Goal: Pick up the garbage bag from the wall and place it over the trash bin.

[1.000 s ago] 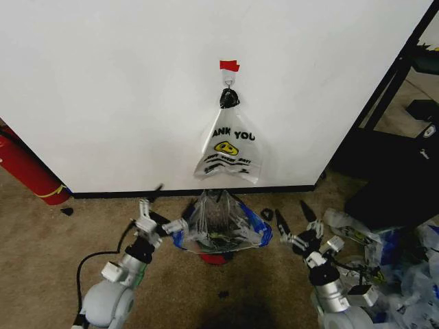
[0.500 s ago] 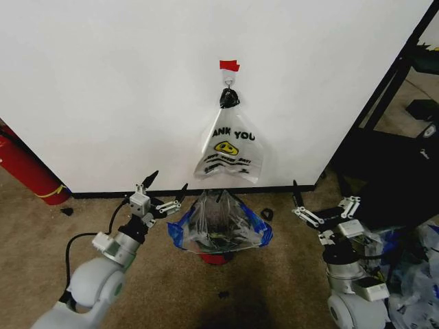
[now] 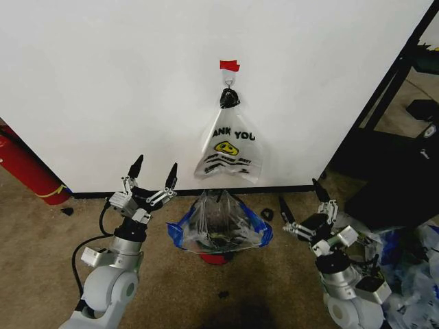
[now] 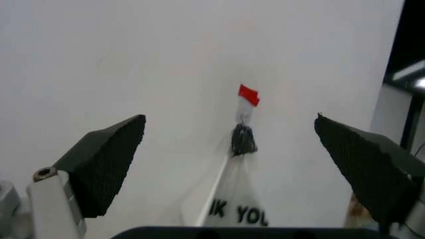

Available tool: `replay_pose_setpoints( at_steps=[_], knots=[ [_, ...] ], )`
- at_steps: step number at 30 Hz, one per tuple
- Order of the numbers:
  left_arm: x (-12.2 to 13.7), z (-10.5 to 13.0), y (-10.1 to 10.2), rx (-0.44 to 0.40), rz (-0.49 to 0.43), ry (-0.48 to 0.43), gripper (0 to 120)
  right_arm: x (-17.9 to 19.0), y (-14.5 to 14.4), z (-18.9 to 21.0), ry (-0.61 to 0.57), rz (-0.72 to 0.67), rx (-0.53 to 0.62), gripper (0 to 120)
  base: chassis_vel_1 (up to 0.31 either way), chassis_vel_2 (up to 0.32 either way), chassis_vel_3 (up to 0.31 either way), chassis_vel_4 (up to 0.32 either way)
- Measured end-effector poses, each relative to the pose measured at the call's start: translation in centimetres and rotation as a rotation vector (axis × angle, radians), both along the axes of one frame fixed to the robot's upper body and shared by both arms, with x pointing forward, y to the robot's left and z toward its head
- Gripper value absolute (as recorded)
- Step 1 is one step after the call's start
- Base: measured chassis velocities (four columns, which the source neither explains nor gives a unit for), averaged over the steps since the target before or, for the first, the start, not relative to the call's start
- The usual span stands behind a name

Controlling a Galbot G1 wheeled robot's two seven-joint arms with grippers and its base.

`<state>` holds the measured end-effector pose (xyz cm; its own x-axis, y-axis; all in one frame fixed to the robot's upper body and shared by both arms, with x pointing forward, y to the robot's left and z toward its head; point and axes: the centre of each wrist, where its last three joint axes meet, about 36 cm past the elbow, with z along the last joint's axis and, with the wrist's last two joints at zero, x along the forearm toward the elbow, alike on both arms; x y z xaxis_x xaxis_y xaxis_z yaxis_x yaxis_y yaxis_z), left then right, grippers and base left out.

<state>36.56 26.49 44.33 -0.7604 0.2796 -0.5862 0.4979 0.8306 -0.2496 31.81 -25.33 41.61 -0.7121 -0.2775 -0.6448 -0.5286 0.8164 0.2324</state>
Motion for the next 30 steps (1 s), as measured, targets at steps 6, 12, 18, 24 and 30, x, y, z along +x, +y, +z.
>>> replay_pose_setpoints(
  at_steps=[6,12,18,24,30],
  knots=[
    [3.6,-1.3,2.6,0.1,-0.1,0.001,100,0.5,-1.3,2.0,0.14,-0.096,0.151,100,0.0,0.0,0.0,0.0],
    [6.4,-3.8,6.5,0.456,-0.149,-0.046,100,2.6,-4.1,-1.6,0.01,-0.136,-0.331,100,0.0,0.0,0.0,0.0],
    [12.3,-6.3,7.7,0.692,-0.34,0.012,100,2.3,-3.2,-2.6,0.007,-0.135,-0.352,100,0.0,0.0,0.0,0.0],
    [18.4,-5.7,5.7,0.862,-0.426,0.062,100,1.0,-3.9,-3.1,0.017,-0.173,-0.344,100,0.0,0.0,0.0,0.0],
    [21.1,-2.8,2.4,0.986,-0.503,0.142,100,0.1,-4.4,-3.1,0.014,-0.213,-0.353,100,0.0,0.0,0.0,0.0]
  ],
)
